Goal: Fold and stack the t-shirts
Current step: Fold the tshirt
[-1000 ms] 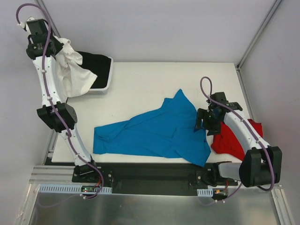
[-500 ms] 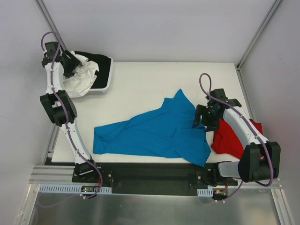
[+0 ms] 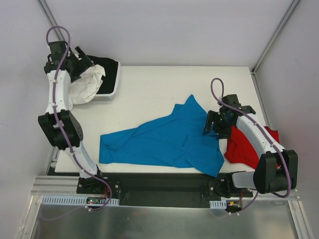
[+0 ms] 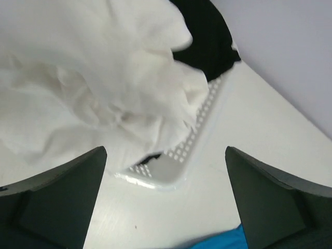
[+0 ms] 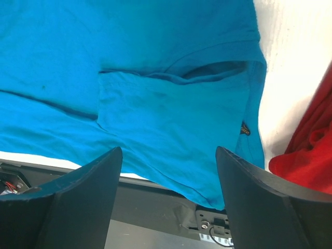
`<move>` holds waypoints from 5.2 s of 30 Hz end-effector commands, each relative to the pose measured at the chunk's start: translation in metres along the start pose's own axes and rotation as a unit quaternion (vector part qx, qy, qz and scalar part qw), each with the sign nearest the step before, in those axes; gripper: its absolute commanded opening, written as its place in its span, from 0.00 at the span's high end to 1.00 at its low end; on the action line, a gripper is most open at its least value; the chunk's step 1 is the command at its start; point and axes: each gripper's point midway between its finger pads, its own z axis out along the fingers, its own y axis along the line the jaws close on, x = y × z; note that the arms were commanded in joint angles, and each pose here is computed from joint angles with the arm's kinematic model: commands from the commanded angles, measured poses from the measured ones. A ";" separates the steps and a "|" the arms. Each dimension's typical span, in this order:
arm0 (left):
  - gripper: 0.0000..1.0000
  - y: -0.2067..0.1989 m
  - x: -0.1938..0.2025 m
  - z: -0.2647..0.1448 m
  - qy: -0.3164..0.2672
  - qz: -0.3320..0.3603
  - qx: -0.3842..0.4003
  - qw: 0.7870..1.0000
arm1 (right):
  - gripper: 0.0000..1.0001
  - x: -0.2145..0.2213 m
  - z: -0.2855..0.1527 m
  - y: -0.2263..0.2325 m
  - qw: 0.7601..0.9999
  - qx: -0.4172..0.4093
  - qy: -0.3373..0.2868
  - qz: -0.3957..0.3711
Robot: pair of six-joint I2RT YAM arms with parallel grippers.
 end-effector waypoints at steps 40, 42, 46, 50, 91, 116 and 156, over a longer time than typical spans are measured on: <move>0.03 0.046 0.313 -0.187 0.258 0.128 -0.021 0.957 | 0.25 -0.220 0.108 0.075 0.990 -0.141 -0.012 -0.017; 0.02 0.047 0.313 -0.192 0.256 0.131 -0.021 0.957 | 0.24 -0.226 0.109 0.072 0.988 -0.152 -0.018 -0.011; 0.02 0.051 0.316 -0.199 0.264 0.151 -0.030 0.952 | 0.25 -0.248 0.102 0.079 0.972 -0.229 -0.042 0.015; 0.02 0.051 0.314 -0.202 0.264 0.171 -0.035 0.948 | 0.25 -0.281 0.093 0.072 0.964 -0.246 -0.090 0.034; 0.01 0.045 0.322 -0.200 0.280 0.179 -0.034 0.942 | 0.99 -0.214 0.089 0.106 0.955 -0.293 -0.049 0.012; 0.01 0.096 0.363 -0.163 0.330 0.129 -0.164 0.921 | 0.99 -0.106 0.032 0.124 0.965 -0.260 0.011 -0.043; 0.82 0.124 0.374 -0.124 0.316 0.146 -0.221 0.911 | 0.99 -0.120 0.016 0.119 0.969 -0.242 0.000 -0.057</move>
